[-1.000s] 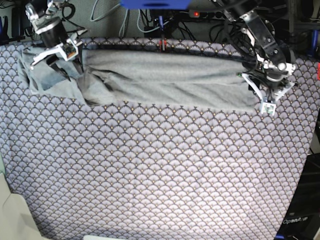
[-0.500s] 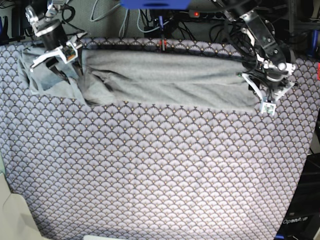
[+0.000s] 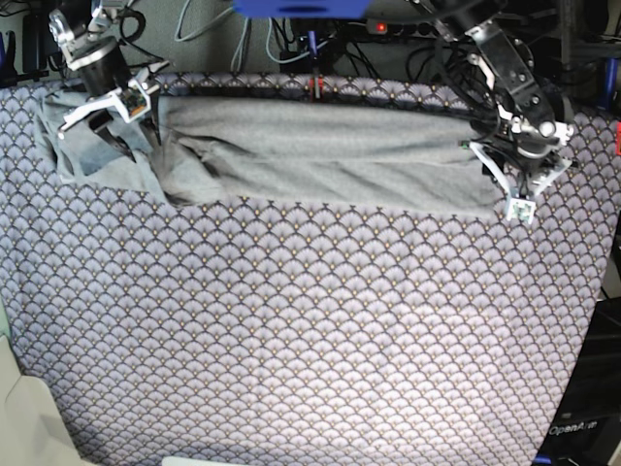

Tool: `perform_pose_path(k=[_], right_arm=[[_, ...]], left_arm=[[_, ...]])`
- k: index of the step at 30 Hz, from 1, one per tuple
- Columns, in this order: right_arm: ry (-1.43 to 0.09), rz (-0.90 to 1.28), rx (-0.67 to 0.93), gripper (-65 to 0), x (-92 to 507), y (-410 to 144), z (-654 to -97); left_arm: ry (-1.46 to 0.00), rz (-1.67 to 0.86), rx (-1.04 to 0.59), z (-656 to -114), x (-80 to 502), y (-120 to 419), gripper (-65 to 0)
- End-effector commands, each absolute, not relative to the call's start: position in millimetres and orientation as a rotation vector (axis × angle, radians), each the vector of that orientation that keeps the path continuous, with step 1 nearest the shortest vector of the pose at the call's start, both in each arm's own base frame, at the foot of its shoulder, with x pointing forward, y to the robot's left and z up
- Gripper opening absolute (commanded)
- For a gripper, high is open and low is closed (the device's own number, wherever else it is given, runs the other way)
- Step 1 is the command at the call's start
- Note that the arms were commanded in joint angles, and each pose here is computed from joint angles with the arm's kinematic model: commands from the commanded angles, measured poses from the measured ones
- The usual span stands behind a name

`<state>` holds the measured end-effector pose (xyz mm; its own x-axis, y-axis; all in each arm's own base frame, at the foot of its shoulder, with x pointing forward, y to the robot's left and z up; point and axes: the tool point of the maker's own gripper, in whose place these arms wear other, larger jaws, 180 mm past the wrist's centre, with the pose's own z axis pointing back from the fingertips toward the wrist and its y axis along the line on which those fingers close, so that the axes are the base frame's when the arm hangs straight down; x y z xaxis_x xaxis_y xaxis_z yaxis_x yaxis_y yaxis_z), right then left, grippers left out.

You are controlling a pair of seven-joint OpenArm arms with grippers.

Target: Fold the T-shirt properly

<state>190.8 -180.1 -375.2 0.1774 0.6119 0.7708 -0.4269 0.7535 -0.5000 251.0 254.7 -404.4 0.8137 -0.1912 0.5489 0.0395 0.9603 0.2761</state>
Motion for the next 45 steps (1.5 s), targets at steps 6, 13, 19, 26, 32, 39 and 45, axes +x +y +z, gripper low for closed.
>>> perform_pose_path(k=[6, 13, 19, 26, 32, 39, 45], right_arm=[[-1.228, 0.726, -0.187, -65.0, 200.6, -181.7, -368.9], [-1.234, 0.725, -0.187, -65.0, 201.2, -181.7, -367.7], [-1.223, 0.724, -0.195, -65.0, 197.8, -184.1, -368.0], [-1.185, 0.698, -0.215, -65.0, 181.1, -197.2, -372.1], [-1.188, 0.658, -0.196, -65.0, 167.0, -198.6, -371.8], [-1.143, 0.660, -0.178, -65.0, 147.9, -196.6, -378.2], [-1.146, 0.661, -0.164, -65.0, 133.6, -197.1, -376.3]], left_arm=[[-0.654, -0.122, 0.274, -393.0, 259.8, 258.2, -42.4], [-0.659, -0.122, 0.278, -391.0, 260.4, 258.8, -42.4], [-0.657, -0.122, 0.278, -391.4, 259.8, 258.8, -42.4], [-0.657, -0.122, 0.278, -391.4, 259.8, 258.8, -42.4], [-0.656, -0.122, 0.276, -392.0, 260.1, 258.5, -42.4], [-0.656, -0.122, 0.276, -392.0, 260.1, 258.5, -42.4], [-0.653, -0.122, 0.276, -392.8, 258.9, 258.5, -42.4]])
